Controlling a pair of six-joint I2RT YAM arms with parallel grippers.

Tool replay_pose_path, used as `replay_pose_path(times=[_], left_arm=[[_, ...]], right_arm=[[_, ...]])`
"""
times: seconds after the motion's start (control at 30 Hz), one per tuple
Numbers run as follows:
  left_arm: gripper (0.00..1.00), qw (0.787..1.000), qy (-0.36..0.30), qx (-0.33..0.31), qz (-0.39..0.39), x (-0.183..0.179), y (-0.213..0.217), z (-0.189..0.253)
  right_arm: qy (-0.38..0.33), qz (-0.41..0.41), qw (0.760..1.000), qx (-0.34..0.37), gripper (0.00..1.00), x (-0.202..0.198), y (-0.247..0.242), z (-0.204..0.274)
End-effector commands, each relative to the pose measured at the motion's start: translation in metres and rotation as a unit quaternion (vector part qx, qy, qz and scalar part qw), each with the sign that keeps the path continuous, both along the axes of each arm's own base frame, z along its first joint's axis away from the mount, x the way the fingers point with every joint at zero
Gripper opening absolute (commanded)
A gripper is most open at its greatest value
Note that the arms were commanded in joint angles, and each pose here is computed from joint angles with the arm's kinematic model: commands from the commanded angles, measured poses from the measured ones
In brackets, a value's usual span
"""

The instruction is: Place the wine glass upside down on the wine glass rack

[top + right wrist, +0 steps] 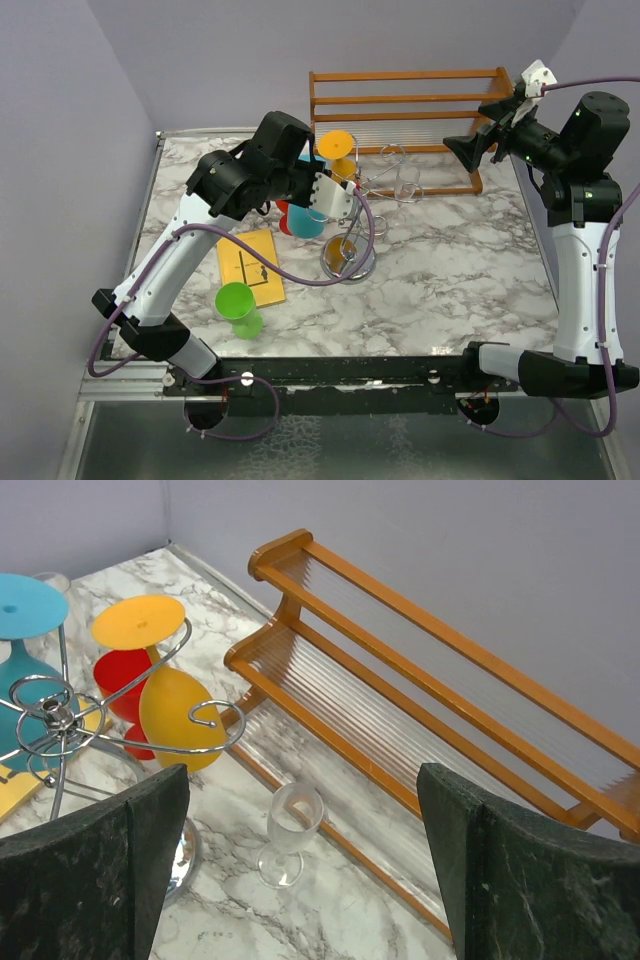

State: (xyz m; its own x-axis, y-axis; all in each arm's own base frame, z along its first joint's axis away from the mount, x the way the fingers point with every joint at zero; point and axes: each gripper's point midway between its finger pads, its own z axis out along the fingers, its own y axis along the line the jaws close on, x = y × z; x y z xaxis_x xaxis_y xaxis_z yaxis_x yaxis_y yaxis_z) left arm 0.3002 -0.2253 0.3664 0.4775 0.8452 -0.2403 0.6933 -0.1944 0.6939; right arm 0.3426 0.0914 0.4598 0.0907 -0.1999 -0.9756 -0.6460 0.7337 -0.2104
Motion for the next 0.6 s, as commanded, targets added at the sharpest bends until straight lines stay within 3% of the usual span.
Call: replay_pose_path(times=[0.0, 0.57], left_arm=[[0.19, 0.999, 0.016, -0.023, -0.017, -0.0179, -0.0011, 0.0069], [0.27, 1.0, 0.025, -0.014, -0.012, -0.0243, 0.0069, 0.0045]], right_arm=[[-0.021, -0.012, 1.0, -0.005, 0.96, -0.003, -0.0041, 0.009], [-0.027, -0.017, 0.999, -0.013, 0.96, -0.0028, -0.0062, 0.0095]])
